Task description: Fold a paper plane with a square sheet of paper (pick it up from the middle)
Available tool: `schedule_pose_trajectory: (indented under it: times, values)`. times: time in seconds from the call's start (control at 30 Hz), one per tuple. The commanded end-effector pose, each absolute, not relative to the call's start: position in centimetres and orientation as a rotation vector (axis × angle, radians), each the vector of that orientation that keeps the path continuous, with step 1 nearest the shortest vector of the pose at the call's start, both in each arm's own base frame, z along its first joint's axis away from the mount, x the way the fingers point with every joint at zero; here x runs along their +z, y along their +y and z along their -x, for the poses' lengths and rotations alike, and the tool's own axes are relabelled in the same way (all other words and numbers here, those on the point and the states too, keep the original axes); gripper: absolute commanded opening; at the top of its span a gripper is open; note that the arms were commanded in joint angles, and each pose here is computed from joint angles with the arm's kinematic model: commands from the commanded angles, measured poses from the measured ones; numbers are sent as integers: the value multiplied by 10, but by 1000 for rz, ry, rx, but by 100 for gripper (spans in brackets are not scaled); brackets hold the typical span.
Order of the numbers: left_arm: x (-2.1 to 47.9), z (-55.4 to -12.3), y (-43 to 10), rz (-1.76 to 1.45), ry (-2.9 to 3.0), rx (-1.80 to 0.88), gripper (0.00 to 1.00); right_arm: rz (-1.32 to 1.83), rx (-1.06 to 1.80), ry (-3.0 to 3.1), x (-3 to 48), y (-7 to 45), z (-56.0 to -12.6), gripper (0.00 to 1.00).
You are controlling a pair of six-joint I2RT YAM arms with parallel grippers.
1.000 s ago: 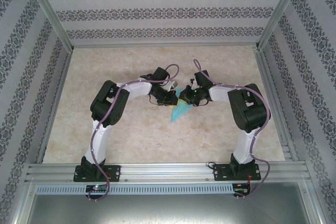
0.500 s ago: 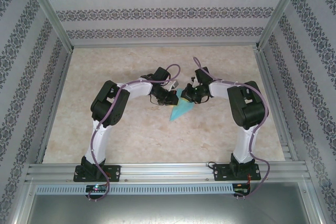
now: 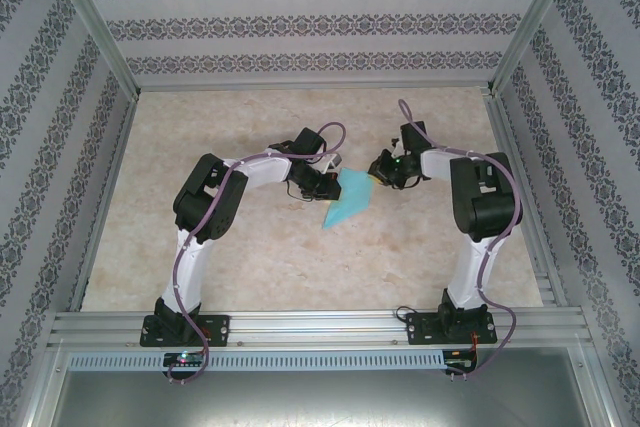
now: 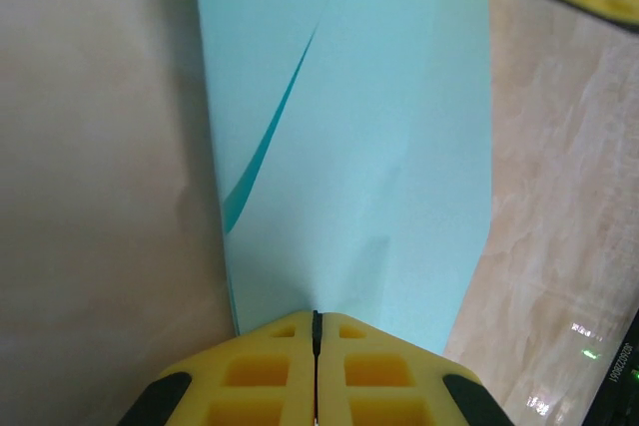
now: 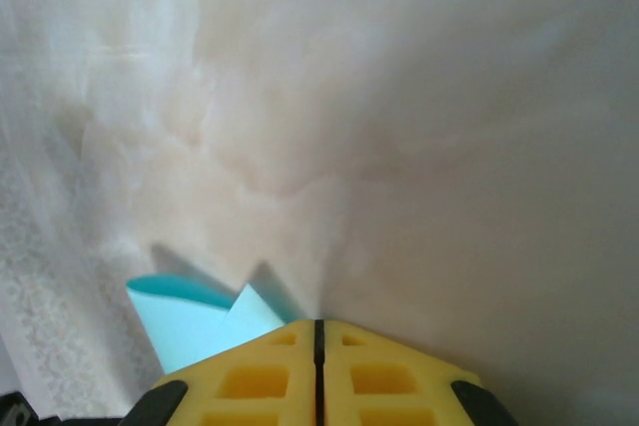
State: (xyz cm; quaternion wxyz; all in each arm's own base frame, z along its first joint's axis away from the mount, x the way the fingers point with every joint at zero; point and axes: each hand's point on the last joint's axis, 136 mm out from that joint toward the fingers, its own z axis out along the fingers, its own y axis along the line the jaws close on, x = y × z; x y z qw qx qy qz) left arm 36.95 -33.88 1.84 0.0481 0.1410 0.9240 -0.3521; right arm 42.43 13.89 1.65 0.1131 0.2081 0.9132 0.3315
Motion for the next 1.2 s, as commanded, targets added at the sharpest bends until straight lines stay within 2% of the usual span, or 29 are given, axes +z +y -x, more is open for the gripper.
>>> schedule_pose_trajectory:
  times: [0.0, 0.27, 0.43, 0.77, 0.97, 1.17]
  values:
    - [-61, -330, -293, -385, 3102, -748, 8, -637, 856, 2644, 5, 112, -446, 9]
    - [-59, -331, -295, -395, 3097, -757, 8, -575, 884, 2591, 47, 120, -444, 9]
    - [-55, -332, -298, -402, 3089, -772, 8, -530, 1001, 2576, 61, 159, -421, 10]
    - [-34, -336, -309, -423, 3042, -839, 8, -546, 1088, 2639, 29, 205, -395, 8]
    - [-19, -339, -316, -426, 3007, -886, 9, -574, 983, 2719, 6, 193, -386, 7]
    - [16, -347, -332, -423, 2926, -1001, 10, -593, 928, 2771, -13, 186, -375, 7]
